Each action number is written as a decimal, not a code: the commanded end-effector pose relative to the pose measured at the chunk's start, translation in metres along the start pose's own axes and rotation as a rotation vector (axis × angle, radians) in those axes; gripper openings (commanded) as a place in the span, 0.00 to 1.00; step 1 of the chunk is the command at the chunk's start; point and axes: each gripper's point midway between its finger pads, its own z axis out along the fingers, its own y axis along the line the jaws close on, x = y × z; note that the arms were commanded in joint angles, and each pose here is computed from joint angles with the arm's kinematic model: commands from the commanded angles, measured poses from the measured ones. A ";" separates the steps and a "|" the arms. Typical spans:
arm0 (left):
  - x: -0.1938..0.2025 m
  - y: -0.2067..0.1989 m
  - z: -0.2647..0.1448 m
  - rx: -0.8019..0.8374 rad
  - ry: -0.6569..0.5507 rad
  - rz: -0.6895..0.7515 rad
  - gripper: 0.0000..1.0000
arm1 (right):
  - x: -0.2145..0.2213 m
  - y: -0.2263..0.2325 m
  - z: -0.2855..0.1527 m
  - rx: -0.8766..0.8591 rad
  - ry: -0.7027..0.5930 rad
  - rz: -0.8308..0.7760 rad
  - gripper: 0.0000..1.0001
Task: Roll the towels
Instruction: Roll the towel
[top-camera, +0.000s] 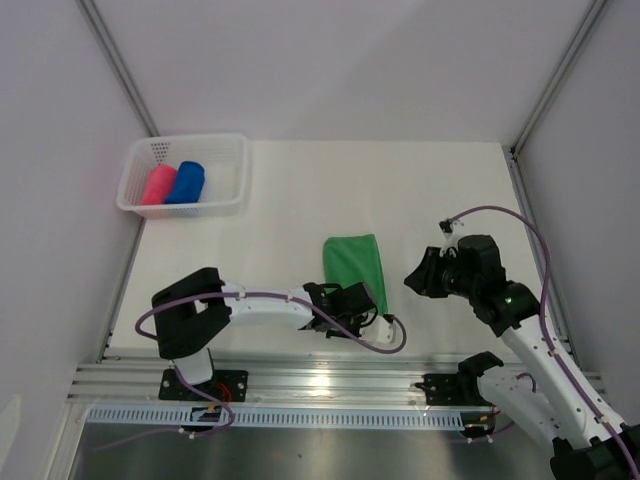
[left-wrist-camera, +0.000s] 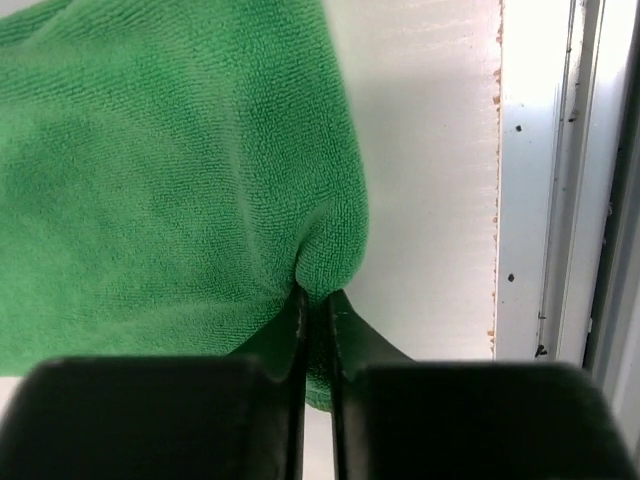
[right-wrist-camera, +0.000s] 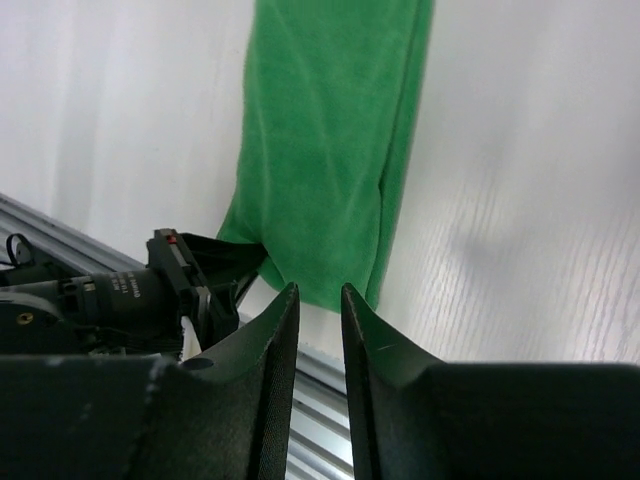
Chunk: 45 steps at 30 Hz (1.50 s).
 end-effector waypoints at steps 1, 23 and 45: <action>0.037 -0.016 -0.004 0.031 0.085 0.004 0.01 | -0.044 0.029 -0.015 -0.111 -0.150 -0.150 0.27; 0.019 0.030 -0.090 0.350 -0.384 -0.286 0.01 | 0.033 0.082 0.045 -0.490 -0.229 -0.934 0.38; 0.026 0.023 -0.080 0.448 -0.388 -0.290 0.01 | 0.097 0.098 0.081 -0.386 -0.052 -1.002 0.49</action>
